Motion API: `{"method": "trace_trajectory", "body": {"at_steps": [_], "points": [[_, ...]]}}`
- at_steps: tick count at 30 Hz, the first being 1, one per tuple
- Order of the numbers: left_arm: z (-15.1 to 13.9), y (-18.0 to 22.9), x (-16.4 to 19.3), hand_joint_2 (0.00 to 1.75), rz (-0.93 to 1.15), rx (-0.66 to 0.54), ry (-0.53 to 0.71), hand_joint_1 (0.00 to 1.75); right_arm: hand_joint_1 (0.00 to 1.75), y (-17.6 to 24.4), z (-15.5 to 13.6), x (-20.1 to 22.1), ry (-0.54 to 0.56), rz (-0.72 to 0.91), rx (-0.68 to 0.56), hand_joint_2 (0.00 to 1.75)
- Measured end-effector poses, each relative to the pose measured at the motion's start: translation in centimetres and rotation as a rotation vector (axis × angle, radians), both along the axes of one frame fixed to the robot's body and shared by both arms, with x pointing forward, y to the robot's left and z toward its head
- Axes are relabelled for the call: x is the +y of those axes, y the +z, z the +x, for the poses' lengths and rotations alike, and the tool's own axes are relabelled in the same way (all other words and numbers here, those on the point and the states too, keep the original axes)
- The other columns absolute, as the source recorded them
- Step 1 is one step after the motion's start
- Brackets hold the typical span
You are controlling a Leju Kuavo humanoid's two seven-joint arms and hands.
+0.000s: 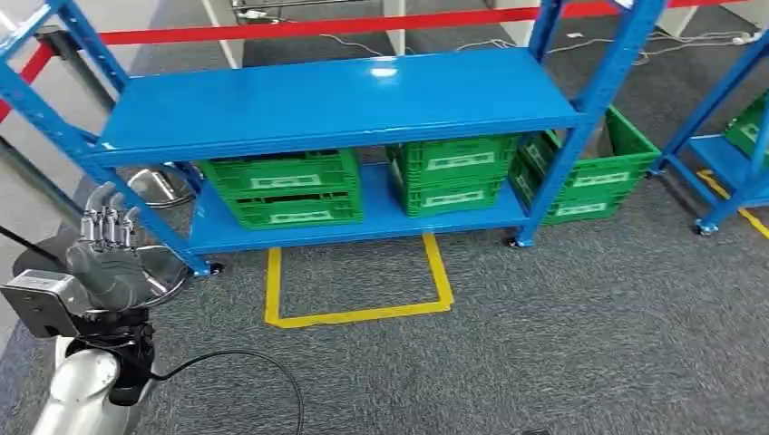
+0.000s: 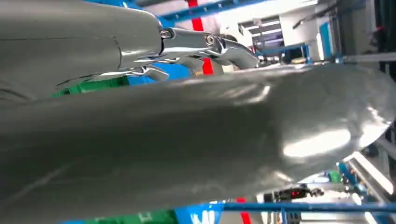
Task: Take the parts from the cabinet and place them on the table.
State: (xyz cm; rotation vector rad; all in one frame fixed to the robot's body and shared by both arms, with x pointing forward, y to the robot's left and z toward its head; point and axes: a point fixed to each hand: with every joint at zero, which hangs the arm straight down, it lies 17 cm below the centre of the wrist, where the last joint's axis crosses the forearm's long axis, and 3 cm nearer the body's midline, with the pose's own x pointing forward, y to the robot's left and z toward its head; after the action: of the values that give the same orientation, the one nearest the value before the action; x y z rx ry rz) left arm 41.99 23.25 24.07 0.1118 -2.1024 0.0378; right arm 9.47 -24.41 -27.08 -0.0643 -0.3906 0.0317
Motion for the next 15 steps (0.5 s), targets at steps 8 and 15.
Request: {"method": "trace_trajectory", "body": {"at_steps": [8, 15], "points": [[0.1, 0.3, 0.4, 1.75, -0.009, -0.006, 0.01, 0.0, 0.0, -0.1, 0.0, -0.1, -0.008, -0.002, 0.02, 0.0], [0.2, 0.5, 0.2, 1.75, -0.018, -0.01, 0.009, 0.0, 0.0, -0.4, -1.0, 0.1, -0.037, 0.018, 0.074, 1.75]]}}
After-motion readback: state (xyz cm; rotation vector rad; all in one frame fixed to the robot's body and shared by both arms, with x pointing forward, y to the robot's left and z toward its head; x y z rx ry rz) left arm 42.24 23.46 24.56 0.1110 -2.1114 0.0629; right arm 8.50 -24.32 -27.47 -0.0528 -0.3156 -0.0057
